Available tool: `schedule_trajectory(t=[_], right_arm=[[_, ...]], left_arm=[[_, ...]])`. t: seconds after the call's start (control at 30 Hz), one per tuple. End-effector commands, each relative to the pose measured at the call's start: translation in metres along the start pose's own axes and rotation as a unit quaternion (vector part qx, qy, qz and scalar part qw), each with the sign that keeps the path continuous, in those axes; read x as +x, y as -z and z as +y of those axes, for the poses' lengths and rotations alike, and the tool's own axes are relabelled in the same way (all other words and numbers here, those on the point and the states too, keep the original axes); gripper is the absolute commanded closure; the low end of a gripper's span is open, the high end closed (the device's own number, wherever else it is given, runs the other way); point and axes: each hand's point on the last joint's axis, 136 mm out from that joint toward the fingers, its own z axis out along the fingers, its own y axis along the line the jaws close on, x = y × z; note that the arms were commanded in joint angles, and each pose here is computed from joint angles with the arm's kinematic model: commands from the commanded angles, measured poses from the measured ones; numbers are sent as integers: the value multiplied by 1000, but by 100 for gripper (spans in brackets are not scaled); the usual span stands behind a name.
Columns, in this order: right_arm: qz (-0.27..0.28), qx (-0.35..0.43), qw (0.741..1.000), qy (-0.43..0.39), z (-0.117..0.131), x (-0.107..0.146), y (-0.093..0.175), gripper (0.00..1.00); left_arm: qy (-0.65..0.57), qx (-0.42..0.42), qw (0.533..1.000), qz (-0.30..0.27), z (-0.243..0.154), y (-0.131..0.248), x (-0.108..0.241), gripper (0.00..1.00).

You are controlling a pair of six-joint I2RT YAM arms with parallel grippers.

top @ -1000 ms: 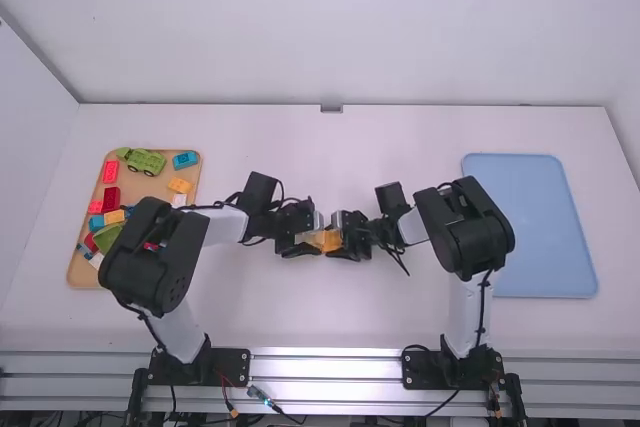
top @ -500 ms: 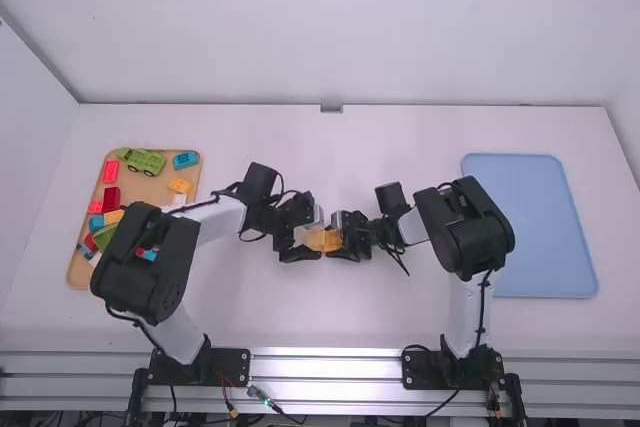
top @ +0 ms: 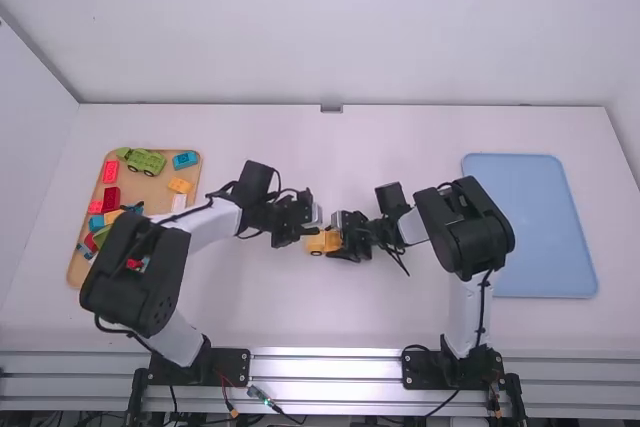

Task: Assemble lego blocks to make yellow taxi

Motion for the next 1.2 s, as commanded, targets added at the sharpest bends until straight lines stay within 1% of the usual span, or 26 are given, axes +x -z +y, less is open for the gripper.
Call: schedule_trajectory(t=[0.0, 0.13, 0.4, 0.6, 0.77, 0.9, 1.0, 1.07, 1.17], right_arm=[[39, 13, 999, -17, 0, 20, 0, 37], [38, 13, 999, -18, 0, 19, 0, 37], [39, 14, 999, -17, -1, 19, 0, 37], [39, 13, 999, -17, -1, 19, 0, 37], [39, 14, 999, -17, -1, 19, 0, 37], [39, 14, 999, -16, -1, 19, 0, 36], [39, 15, 999, -15, -1, 19, 0, 36], [39, 14, 999, -15, -1, 19, 0, 36], [39, 15, 999, -15, -1, 19, 0, 36]], left_arm=[[42, -3, 999, 9, -4, -6, 13, 98], [46, 1, 999, -12, -7, -13, 15, 98], [77, 9, 997, -1, -8, -23, 29, 98], [86, 28, 996, 10, -18, -33, 36, 98], [94, 28, 995, 35, -21, -39, 49, 98], [100, 33, 993, 46, -25, -40, 52, 98], [115, 20, 991, 70, -22, -40, 61, 98], [131, 0, 987, 97, -17, -38, 71, 98], [134, -1, 986, 99, -19, -38, 73, 98]])
